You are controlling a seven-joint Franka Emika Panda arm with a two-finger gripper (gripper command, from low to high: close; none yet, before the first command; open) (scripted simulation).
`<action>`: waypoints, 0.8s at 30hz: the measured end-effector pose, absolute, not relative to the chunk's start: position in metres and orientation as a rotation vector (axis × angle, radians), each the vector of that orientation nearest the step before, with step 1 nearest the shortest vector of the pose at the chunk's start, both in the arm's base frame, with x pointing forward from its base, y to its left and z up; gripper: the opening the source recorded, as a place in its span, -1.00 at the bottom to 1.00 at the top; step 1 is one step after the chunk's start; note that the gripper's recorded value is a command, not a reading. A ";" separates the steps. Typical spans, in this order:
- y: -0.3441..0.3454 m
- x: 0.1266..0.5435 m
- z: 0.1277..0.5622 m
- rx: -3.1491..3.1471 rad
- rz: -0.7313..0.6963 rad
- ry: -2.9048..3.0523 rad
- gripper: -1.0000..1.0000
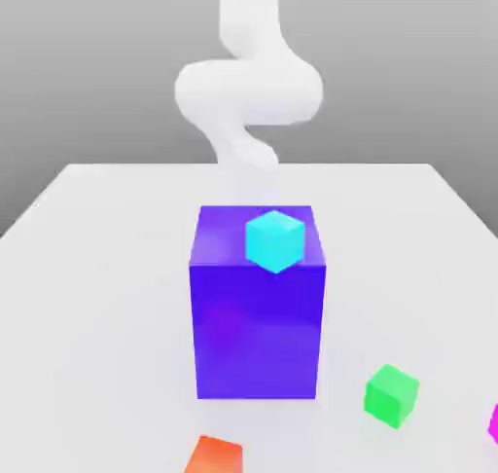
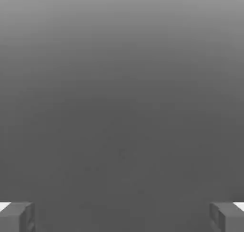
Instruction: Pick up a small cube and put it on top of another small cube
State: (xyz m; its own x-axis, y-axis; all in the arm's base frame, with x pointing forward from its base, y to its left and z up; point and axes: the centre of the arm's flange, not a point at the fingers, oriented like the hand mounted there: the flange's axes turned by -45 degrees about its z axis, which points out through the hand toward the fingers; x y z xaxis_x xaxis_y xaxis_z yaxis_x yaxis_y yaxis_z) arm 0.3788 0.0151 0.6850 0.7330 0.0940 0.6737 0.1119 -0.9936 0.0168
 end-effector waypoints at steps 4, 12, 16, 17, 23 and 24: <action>0.049 0.427 0.636 -2.892 -0.971 -0.490 0.00; 0.135 0.489 0.524 -2.783 -0.687 -1.077 0.00; 0.184 0.503 0.460 -2.686 -0.549 -1.360 0.00; 0.200 0.502 0.444 -2.650 -0.513 -1.441 0.00; 0.267 0.496 0.343 -2.447 -0.309 -1.843 0.00; 0.275 0.493 0.326 -2.411 -0.275 -1.904 0.00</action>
State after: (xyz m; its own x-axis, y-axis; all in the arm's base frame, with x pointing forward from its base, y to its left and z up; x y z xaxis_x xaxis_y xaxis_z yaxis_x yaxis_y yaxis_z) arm 0.4935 0.2755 0.3257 0.2228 0.9591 0.1749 0.9693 -0.2370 0.0652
